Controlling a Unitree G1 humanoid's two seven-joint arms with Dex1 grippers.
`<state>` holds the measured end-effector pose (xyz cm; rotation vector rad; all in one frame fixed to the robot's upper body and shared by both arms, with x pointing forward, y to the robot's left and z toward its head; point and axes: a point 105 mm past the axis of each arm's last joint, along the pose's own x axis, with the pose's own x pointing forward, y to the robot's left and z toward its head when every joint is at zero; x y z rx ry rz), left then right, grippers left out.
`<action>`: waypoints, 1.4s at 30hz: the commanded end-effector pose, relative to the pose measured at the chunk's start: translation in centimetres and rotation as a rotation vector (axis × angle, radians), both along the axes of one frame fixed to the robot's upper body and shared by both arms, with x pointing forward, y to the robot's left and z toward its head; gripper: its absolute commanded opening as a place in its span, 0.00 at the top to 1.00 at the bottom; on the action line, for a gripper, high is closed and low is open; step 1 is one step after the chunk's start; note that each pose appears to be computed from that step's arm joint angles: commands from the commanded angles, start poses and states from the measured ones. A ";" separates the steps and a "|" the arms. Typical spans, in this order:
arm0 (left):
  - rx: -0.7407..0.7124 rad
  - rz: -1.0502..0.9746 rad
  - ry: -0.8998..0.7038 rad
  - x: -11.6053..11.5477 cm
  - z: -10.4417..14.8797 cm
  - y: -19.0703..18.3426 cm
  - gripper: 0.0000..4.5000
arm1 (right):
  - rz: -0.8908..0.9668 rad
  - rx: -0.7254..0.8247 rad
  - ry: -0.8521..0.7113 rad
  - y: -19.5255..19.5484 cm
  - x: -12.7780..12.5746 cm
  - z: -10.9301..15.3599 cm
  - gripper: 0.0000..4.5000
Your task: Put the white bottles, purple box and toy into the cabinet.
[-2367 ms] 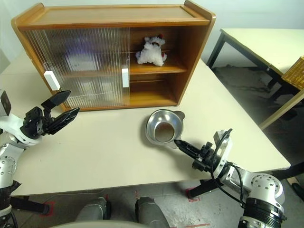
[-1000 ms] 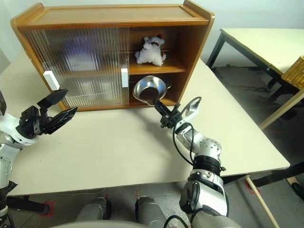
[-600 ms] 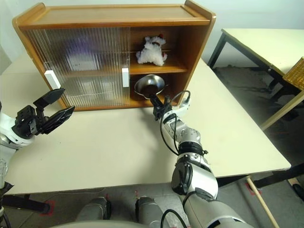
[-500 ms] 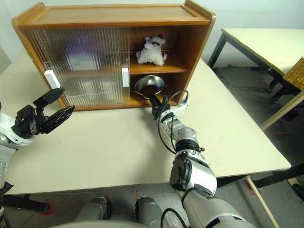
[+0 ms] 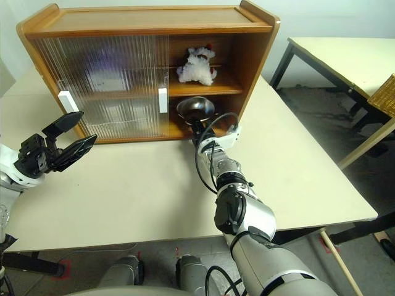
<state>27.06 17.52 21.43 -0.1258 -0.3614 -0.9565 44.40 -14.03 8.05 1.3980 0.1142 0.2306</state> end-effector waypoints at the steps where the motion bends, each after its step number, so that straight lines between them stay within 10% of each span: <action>1: 0.004 -0.001 -0.012 -0.1 0.3 0.0 0.00 | 0.025 -0.029 -0.010 -0.2 -0.1 0.1 0.43; 6: -0.004 -0.014 -0.013 0.2 0.2 -0.2 0.00 | 0.081 0.010 -0.060 -0.7 -0.5 1.0 0.01; 13: -0.013 -0.034 -0.017 0.6 0.1 -0.5 0.00 | 0.208 -0.032 -0.168 -1.4 -2.6 3.0 0.00; 23: -0.021 -0.045 -0.016 0.8 -0.3 -0.7 0.00 | 0.563 -0.796 -0.645 5.2 -11.0 5.2 0.00; 36: -0.021 -0.029 -0.017 0.5 -0.4 -0.6 0.00 | 0.463 -1.131 -0.934 12.8 -10.7 7.5 0.98; 42: -0.018 -0.015 -0.022 0.5 -0.3 -0.3 0.00 | 0.379 -1.167 -0.887 14.6 -8.5 8.6 0.99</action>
